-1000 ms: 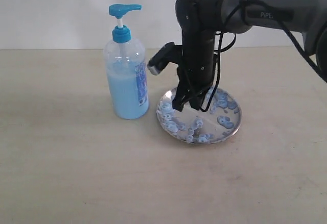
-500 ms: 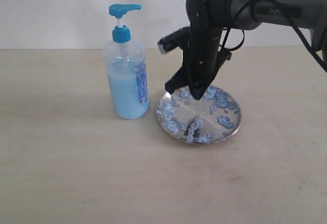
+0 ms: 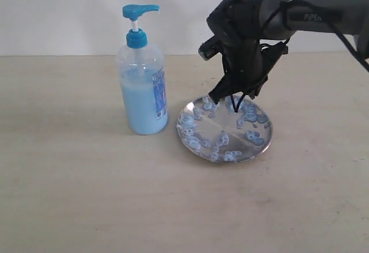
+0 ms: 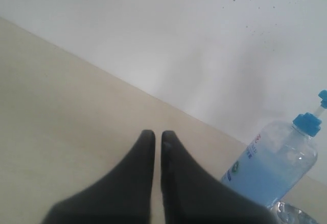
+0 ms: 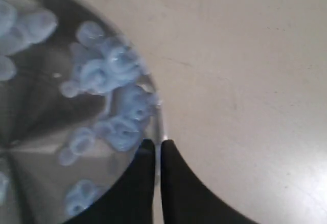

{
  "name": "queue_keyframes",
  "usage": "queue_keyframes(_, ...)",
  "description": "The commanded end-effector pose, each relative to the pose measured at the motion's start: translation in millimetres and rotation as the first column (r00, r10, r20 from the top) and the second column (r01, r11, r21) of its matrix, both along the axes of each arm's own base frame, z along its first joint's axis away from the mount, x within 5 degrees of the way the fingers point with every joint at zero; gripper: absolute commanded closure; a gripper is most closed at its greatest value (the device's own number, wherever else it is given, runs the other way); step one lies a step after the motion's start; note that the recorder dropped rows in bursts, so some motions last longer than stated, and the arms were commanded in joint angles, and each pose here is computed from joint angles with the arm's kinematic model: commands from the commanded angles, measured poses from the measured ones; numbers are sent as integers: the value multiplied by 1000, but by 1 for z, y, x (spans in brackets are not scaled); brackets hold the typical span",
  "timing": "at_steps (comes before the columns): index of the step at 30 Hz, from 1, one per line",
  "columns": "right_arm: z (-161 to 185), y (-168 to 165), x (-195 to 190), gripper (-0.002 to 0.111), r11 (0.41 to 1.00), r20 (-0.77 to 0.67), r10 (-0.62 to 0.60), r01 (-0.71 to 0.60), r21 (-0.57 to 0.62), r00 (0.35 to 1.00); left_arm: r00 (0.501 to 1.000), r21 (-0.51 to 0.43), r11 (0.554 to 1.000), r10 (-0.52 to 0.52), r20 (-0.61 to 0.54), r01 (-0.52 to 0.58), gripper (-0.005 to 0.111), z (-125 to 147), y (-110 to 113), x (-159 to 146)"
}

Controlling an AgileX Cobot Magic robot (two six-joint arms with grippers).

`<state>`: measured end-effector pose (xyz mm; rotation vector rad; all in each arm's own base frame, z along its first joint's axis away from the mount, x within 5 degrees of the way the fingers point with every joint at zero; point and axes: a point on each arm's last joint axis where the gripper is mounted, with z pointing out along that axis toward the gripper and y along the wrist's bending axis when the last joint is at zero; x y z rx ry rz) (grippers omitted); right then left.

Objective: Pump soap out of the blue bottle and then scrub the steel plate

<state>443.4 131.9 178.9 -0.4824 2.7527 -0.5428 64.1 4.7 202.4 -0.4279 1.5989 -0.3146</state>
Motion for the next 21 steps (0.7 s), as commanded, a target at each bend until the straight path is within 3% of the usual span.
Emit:
queue_keyframes(1, 69, -1, -19, 109, 985, 227, -29, -11, 172, 974, 1000, -6, 1000, -2, 5, 2, 103, -1, 0, 0)
queue_keyframes(3, 115, -14, -40, 109, 964, 409, -19, -92, 250, 912, 1000, -6, 1000, -2, 5, 2, 103, -1, 0, 0)
queue_keyframes(4, 144, -24, -55, 109, 947, 527, -10, -161, 278, 850, 1000, -6, 1000, -2, 5, 2, 103, -1, 0, 0)
queue_keyframes(7, 222, -56, -120, 109, 886, 814, -18, -368, 282, 580, 1000, -6, 1000, -3, 7, 3, 103, 0, 0, 0)
queue_keyframes(9, 245, -71, -168, 109, 854, 916, -16, -471, 221, 401, 1000, -5, 1000, -5, 9, 5, 103, 0, 0, 0)
queue_keyframes(10, 247, -79, -193, 109, 849, 940, -7, -494, 186, 342, 1000, -5, 1000, -5, 9, 5, 103, 0, 0, 0)
queue_keyframes(12, 235, -92, -236, 109, 859, 948, -1, -485, 164, 319, 1000, -5, 1000, -5, 9, 5, 103, 0, 0, 0)
queue_keyframes(16, 188, -106, -293, 109, 869, 930, -20, -454, 197, 366, 1000, -5, 1000, -5, 9, 5, 103, 0, 0, 0)
queue_keyframes(21, 149, -118, -345, 109, 825, 903, -203, -429, 366, 379, 1000, -5, 1000, -5, 9, 5, 103, 0, 0, 0)
